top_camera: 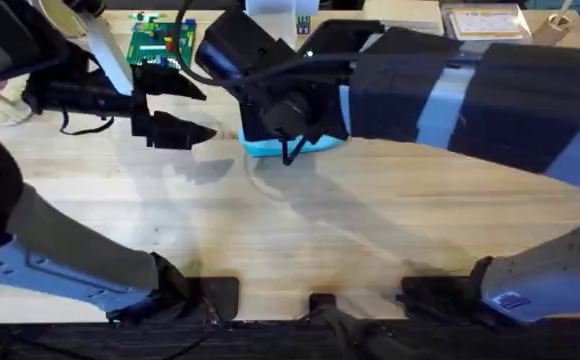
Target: Unzip the bag, pick up the pens from the table one at a time and place them inside, then zip the bag closed.
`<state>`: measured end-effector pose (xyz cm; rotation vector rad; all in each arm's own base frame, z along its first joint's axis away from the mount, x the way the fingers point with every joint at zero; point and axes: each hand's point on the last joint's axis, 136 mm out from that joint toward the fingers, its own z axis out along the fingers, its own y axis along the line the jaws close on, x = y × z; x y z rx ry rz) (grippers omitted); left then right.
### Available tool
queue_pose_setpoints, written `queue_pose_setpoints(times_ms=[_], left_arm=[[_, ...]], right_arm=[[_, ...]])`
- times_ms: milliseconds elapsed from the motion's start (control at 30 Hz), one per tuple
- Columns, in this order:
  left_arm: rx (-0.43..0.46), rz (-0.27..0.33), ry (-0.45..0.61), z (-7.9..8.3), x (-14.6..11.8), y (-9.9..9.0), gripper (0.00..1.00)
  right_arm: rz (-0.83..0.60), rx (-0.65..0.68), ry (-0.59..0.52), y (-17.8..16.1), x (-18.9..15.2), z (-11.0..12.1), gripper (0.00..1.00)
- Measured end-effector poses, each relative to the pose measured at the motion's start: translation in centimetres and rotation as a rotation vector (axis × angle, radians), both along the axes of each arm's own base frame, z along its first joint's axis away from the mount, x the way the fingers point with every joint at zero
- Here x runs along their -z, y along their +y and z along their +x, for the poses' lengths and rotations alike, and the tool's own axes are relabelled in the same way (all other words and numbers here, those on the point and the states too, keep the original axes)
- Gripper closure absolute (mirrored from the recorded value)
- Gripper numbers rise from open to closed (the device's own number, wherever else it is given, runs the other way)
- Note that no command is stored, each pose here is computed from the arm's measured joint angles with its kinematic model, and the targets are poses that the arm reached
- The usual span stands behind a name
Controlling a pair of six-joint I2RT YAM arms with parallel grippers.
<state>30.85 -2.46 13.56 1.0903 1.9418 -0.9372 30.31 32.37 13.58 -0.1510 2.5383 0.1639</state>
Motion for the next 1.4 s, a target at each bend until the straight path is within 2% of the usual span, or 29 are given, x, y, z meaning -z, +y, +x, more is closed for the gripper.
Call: queue_pose_setpoints(times_ms=[267, 467, 700, 900, 1067, 1400], left_arm=[[-0.001, -0.067, -0.066, 2.0, 1.3, -0.2, 0.007], [0.064, -0.082, -0.09, 2.0, 1.2, -2.3, 0.007], [0.194, -0.057, -0.161, 1.6, 1.5, -5.2, 0.007], [0.255, -0.046, -0.179, 1.2, 1.6, -6.7, 0.007], [0.289, -0.022, -0.179, 0.9, 2.1, -7.3, 0.007], [0.298, -0.002, -0.176, 0.8, 2.4, -7.1, 0.007]], right_arm=[[0.002, 0.0, -0.002, 0.0, 0.0, 0.0, 0.971], [0.002, 0.0, -0.002, 0.0, 0.0, 0.0, 0.971], [0.002, 0.0, -0.002, 0.0, 0.0, 0.0, 0.97], [0.002, 0.0, -0.002, 0.1, 0.0, 0.0, 0.971], [0.007, 0.0, -0.006, 0.2, -0.1, 0.1, 0.971], [0.008, 0.0, -0.006, 0.2, -0.1, 0.1, 0.971]])
